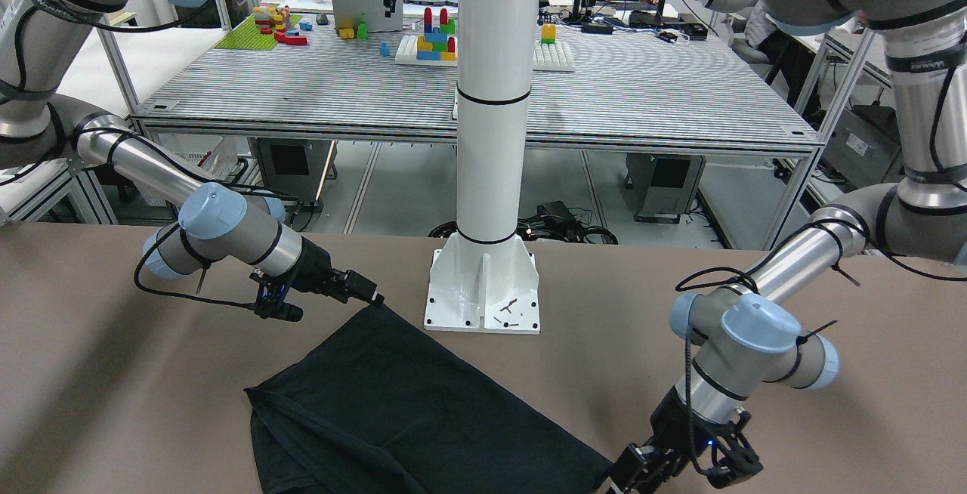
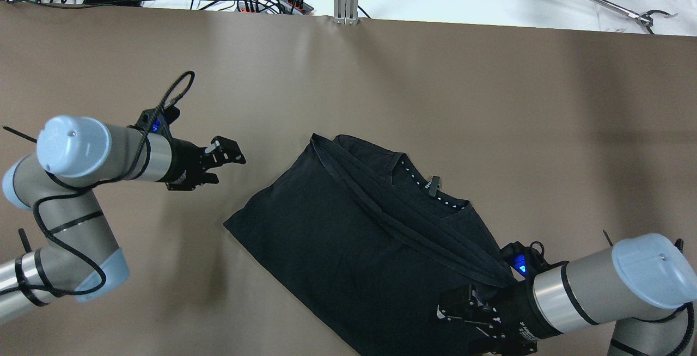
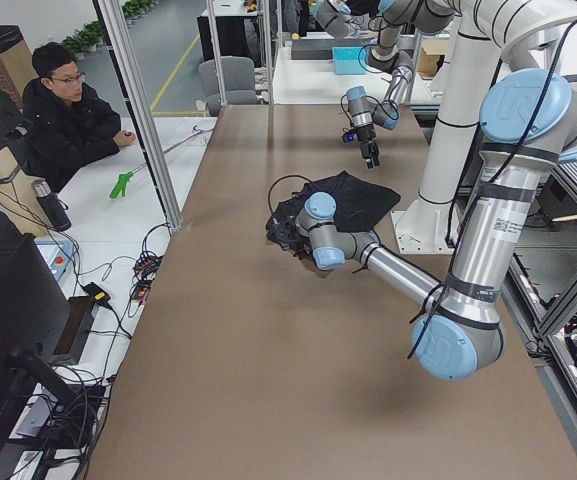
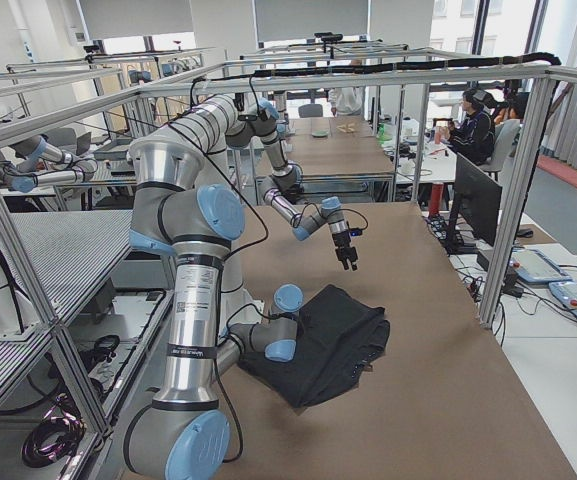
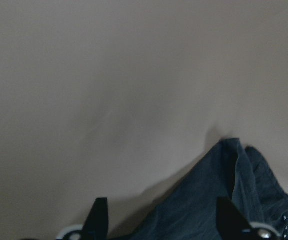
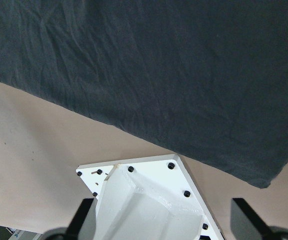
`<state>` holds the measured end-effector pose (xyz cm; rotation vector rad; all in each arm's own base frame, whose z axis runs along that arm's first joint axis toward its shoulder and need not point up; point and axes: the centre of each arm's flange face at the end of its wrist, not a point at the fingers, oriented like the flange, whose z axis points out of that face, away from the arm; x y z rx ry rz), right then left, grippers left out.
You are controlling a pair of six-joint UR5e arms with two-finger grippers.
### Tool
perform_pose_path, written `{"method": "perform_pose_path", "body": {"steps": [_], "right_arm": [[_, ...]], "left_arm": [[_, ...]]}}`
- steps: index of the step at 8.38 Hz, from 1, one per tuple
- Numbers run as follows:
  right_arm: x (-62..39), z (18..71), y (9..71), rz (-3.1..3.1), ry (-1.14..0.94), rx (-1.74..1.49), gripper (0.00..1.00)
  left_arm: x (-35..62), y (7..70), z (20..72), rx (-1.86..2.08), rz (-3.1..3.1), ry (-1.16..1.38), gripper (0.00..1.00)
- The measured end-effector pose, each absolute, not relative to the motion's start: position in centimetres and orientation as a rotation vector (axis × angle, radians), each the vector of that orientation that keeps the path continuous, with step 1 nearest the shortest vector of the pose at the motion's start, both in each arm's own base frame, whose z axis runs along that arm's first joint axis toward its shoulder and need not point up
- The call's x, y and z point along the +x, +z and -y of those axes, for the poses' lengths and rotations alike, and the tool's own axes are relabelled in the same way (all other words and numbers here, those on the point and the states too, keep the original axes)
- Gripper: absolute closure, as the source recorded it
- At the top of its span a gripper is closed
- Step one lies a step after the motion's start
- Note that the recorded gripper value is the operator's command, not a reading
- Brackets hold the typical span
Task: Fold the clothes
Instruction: 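Grasp the shirt's opposite corner with the left gripper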
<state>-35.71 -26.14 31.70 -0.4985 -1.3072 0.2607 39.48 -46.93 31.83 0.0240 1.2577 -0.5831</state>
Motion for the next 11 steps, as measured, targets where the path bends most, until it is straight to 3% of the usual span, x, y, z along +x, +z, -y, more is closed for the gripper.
{"method": "perform_pose_path", "body": {"steps": [3,10,11], "right_arm": [[-36.0,27.3,32.1,1.316,0.317,-0.434,0.05],[-36.5,28.6,32.8,1.314,0.369,-0.383,0.05],[-36.5,28.7,32.8,1.314,0.371,-0.381,0.05]], "left_arm": [[44.8,33.7,42.1,0.029,-1.222,-0.580,0.20],[47.6,36.0,38.6,0.009,-1.178,-0.571,0.20],[47.7,36.4,38.4,0.008,-1.171,-0.570,0.24]]}}
